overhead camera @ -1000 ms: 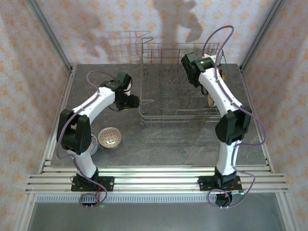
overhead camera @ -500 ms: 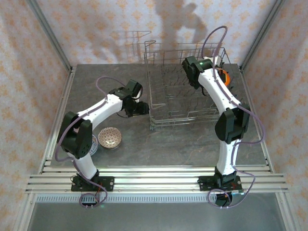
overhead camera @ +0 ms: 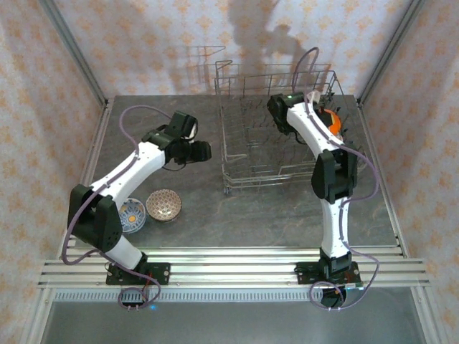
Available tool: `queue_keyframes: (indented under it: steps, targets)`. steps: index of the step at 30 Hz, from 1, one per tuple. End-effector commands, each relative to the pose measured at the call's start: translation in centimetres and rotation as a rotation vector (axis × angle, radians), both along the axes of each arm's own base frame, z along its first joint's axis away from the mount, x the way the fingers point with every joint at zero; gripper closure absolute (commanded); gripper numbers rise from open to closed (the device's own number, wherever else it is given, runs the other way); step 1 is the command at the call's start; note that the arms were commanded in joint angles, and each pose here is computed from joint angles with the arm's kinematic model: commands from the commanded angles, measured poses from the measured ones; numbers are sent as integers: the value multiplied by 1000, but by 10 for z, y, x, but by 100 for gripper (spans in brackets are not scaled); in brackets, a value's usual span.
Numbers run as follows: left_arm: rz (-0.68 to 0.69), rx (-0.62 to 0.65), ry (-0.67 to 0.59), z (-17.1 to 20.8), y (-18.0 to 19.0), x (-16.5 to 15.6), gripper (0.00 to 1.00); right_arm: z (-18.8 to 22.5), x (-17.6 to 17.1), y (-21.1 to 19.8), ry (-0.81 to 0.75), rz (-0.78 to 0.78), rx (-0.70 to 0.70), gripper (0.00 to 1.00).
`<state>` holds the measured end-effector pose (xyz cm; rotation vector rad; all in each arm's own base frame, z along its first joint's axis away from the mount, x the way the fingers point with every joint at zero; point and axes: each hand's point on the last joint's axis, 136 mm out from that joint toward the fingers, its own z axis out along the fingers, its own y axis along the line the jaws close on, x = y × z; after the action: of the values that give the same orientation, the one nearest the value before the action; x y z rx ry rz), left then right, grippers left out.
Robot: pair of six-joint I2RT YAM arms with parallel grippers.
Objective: Load the bowls into the dish rack
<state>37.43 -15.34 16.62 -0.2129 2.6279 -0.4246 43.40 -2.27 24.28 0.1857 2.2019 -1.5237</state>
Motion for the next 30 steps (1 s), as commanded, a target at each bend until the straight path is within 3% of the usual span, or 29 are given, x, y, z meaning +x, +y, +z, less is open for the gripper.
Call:
queue_keyframes:
  steps: [1, 8, 30]
  targets:
    - [19, -9, -33, 4, 14, 9, 38, 21, -1, -6, -27, -8, -107, 100]
    - [-4, -2, -18, 0, 17, 17, 38, 18, 3, -4, 4, 3, -199, 100]
    - [-4, -33, -8, -10, 17, 8, 38, -23, -19, 9, 122, 43, -227, 100]
